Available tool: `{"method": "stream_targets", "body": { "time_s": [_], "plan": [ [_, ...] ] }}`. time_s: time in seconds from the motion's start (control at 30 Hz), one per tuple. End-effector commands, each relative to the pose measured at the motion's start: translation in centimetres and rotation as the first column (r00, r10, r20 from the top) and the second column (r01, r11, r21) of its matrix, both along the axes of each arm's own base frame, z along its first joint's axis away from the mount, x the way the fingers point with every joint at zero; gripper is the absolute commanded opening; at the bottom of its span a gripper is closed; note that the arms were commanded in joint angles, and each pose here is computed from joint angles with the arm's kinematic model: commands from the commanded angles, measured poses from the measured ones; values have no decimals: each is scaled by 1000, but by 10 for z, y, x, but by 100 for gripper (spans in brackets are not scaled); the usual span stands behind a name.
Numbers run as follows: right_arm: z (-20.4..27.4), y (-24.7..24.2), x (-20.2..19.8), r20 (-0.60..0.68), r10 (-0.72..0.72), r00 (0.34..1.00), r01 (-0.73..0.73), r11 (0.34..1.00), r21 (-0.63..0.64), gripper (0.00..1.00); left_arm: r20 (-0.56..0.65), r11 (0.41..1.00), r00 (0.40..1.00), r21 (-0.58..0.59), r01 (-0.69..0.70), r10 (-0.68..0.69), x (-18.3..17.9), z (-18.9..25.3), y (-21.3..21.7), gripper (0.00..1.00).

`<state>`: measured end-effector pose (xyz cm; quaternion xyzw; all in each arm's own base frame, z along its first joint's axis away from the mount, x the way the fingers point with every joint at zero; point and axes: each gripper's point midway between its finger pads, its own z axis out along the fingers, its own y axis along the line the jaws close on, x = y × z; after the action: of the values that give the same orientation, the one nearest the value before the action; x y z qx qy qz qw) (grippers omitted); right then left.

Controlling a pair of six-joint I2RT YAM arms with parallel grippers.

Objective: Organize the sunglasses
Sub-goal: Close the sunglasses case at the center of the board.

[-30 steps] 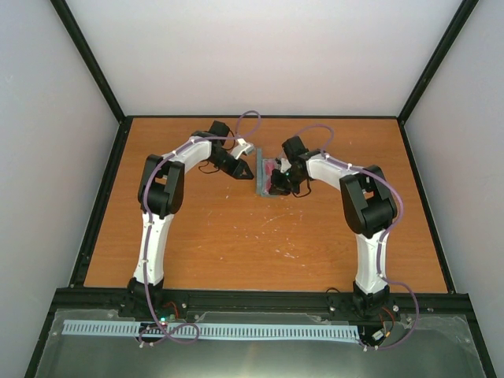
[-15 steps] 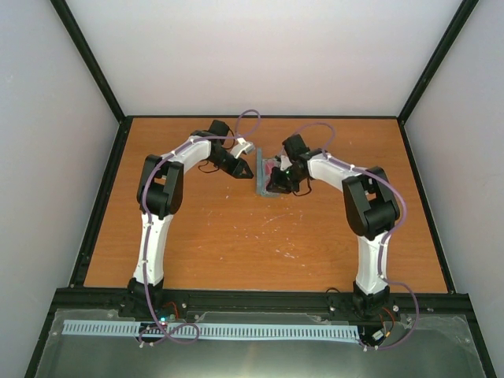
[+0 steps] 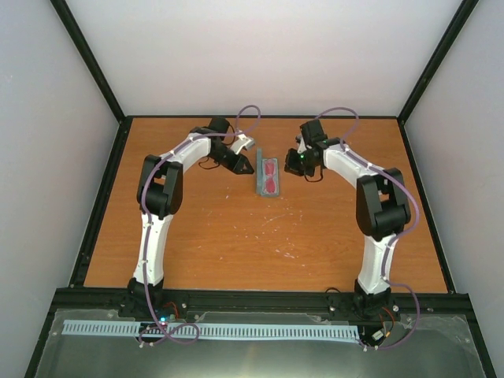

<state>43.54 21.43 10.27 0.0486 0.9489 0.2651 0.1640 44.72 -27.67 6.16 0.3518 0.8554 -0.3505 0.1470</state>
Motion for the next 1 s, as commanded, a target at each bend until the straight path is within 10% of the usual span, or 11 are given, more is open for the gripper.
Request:
{"method": "stream_targets", "body": {
  "time_s": [0.0,0.97],
  "plan": [
    [-35,4,8,-74,-13,997,12,1000,-21,4,74,1000,997,-28,6,-4,9,36,-7,22],
    [-85,24,4,-144,52,988,-49,999,22,3,33,998,998,-15,53,-53,2,7,-38,22]
  ]
}}
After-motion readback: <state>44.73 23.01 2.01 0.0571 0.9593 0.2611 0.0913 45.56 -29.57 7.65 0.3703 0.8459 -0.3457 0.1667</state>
